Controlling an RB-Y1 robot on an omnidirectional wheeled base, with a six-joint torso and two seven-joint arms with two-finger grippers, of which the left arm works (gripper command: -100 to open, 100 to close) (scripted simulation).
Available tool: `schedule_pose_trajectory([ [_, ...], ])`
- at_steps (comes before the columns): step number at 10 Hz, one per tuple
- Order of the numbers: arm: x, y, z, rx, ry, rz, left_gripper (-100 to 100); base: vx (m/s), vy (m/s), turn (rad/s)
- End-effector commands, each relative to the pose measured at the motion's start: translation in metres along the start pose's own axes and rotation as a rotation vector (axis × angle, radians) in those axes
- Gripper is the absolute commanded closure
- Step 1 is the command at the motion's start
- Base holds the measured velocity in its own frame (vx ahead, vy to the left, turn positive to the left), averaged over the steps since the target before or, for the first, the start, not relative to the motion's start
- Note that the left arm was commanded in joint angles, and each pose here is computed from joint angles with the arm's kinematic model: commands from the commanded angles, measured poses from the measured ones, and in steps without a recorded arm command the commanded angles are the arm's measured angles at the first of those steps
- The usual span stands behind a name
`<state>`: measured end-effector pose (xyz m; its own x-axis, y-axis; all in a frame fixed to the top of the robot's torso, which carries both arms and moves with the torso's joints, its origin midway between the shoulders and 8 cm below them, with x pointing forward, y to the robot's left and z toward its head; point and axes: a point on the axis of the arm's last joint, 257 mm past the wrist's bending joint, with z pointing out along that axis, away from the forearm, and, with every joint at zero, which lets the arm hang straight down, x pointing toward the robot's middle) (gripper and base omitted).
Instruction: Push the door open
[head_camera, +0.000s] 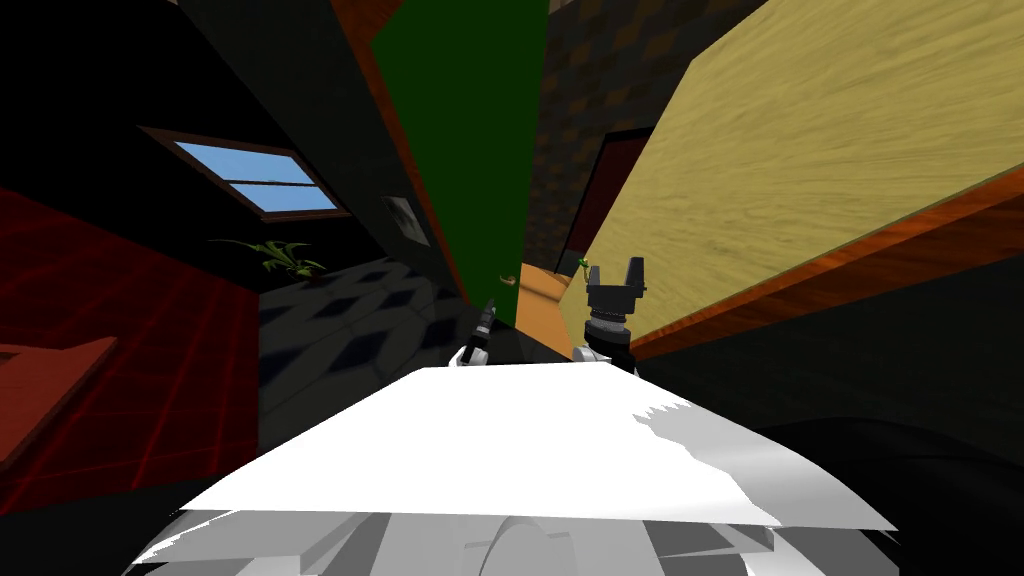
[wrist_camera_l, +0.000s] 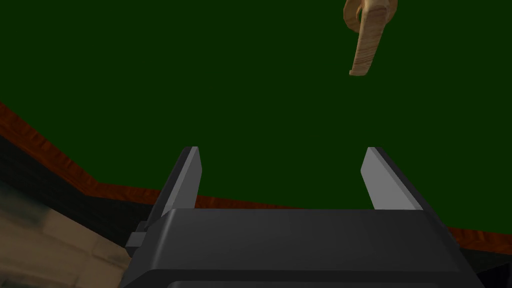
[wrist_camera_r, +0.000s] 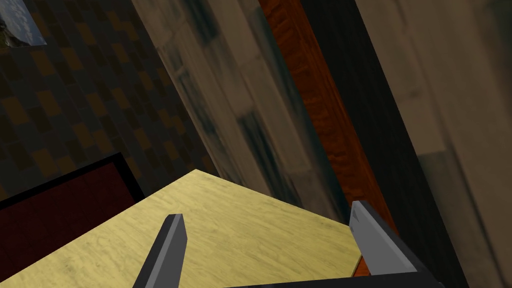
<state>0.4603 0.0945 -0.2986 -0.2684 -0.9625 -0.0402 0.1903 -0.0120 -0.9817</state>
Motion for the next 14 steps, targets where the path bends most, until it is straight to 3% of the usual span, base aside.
schedule_pose_trajectory([
  [1,0.007,0.011,-0.0029,-0.023,0.014,-0.007,-100,0.108,0.095,-0.114],
  [14,0.050,0.068,-0.0131,-0.138,0.085,-0.036,-100,0.099,0.075,-0.081],
])
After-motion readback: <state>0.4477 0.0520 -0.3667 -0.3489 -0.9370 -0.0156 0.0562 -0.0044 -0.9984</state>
